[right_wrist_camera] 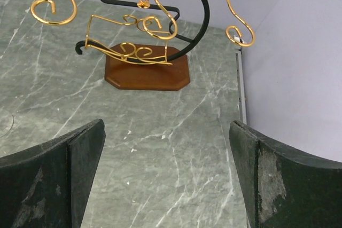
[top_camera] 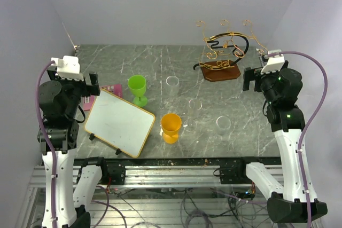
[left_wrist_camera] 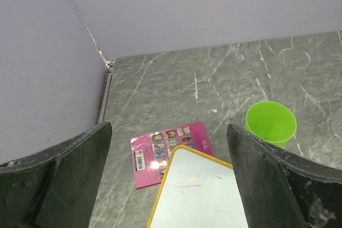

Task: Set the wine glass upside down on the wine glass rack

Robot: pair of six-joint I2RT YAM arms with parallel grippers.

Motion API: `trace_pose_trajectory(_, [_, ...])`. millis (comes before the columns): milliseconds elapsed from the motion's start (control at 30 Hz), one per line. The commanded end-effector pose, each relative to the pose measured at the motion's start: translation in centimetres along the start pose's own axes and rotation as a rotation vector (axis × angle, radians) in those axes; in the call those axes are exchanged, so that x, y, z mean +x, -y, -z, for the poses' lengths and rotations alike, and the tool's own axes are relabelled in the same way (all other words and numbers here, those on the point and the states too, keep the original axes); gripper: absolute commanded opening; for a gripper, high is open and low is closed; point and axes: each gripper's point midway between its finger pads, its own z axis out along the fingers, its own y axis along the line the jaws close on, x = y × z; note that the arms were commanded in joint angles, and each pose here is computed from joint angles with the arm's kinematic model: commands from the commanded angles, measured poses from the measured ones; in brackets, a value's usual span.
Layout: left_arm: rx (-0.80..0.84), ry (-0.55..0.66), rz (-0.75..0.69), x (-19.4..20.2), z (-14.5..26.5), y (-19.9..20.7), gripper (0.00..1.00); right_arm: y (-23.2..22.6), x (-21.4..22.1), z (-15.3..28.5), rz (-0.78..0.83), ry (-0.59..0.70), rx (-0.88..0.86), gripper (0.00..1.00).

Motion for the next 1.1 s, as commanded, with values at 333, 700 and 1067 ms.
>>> trace_pose_trajectory(333, [0.05,0.011,-0.027,0.2,-0.3,0.6,0.99,0.8,-1.7,0.6,0.027,0.036,0.007,1.0])
trace_pose_trajectory(700, [0.05,-0.009,-0.05,0.9,-0.8,0.4,0.99,0.2,-2.4,-2.2,0.082,0.026,-0.056,1.0])
trace_pose_trajectory(1067, [0.224,-0.025,-0.066,2.3,-1.8,3.4,0.99,-0.4,-1.4,-8.4,0.029,-0.026,-0.101,1.0])
